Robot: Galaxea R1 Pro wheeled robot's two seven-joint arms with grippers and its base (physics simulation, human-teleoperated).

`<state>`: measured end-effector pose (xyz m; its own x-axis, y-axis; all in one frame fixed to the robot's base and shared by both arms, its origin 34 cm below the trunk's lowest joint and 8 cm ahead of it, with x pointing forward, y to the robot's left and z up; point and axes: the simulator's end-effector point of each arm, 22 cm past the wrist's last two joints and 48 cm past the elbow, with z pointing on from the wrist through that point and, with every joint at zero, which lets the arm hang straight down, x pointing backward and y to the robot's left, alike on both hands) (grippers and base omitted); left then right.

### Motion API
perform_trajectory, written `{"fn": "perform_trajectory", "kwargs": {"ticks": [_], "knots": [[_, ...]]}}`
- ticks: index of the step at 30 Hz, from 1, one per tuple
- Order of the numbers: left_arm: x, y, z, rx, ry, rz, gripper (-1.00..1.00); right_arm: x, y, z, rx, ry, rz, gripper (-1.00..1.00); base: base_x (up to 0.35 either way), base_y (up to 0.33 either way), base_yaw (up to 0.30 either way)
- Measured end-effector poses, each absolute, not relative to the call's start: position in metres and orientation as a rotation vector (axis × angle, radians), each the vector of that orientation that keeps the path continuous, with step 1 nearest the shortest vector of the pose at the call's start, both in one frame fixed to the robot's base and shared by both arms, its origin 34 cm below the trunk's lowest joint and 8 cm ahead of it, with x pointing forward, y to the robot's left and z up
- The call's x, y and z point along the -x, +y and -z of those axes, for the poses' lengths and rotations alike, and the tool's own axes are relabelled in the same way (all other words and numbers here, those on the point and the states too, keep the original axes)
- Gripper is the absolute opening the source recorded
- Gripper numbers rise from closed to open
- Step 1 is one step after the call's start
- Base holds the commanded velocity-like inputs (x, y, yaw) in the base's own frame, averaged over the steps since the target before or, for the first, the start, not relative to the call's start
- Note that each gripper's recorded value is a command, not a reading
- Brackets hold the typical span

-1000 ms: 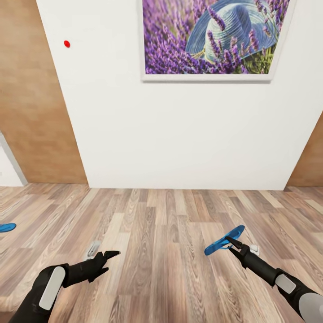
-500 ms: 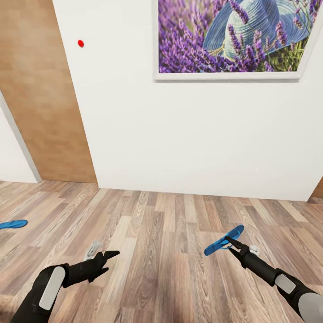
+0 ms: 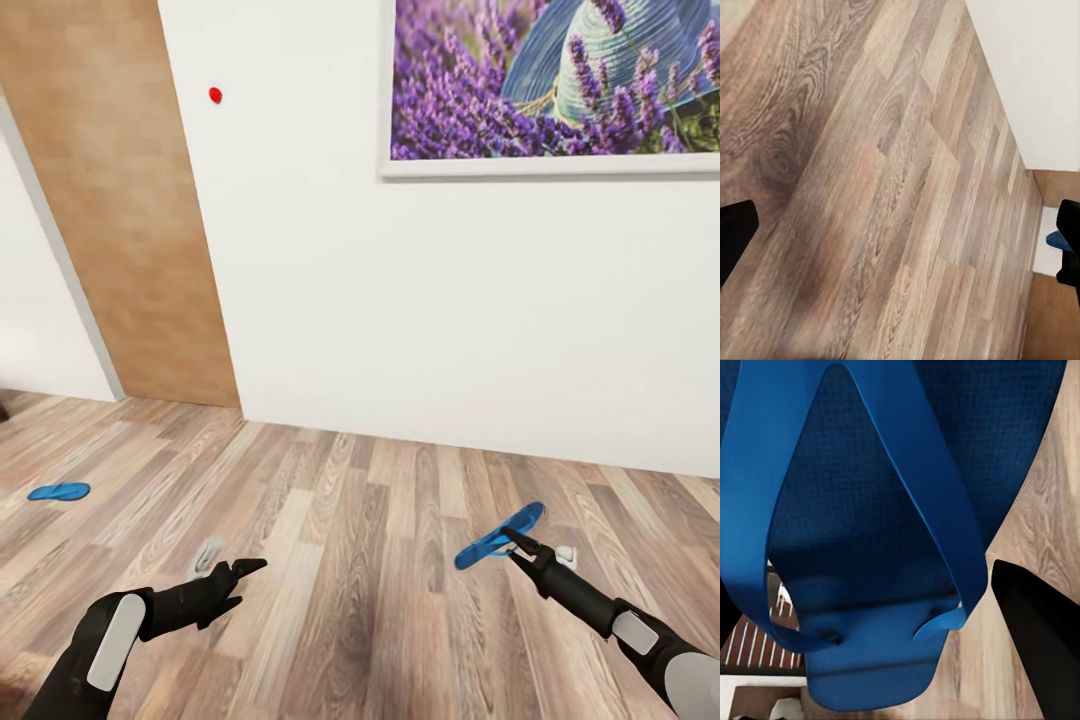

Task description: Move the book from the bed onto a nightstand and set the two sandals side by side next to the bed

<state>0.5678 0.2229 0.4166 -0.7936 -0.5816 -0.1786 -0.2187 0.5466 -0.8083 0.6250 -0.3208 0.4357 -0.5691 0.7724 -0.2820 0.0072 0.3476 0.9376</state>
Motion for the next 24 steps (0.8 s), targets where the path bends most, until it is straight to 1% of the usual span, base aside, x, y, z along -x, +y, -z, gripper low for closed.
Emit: {"fn": "perform_trajectory", "kwargs": {"ticks": [24], "knots": [[-0.5679, 0.2239, -0.4167, 0.651, 2.356, 1.145, 1.00, -0.6248, -0.3203, -0.4351, -0.683, 1.863, -1.288, -1.00, 0.174, -0.089, 0.176]]}}
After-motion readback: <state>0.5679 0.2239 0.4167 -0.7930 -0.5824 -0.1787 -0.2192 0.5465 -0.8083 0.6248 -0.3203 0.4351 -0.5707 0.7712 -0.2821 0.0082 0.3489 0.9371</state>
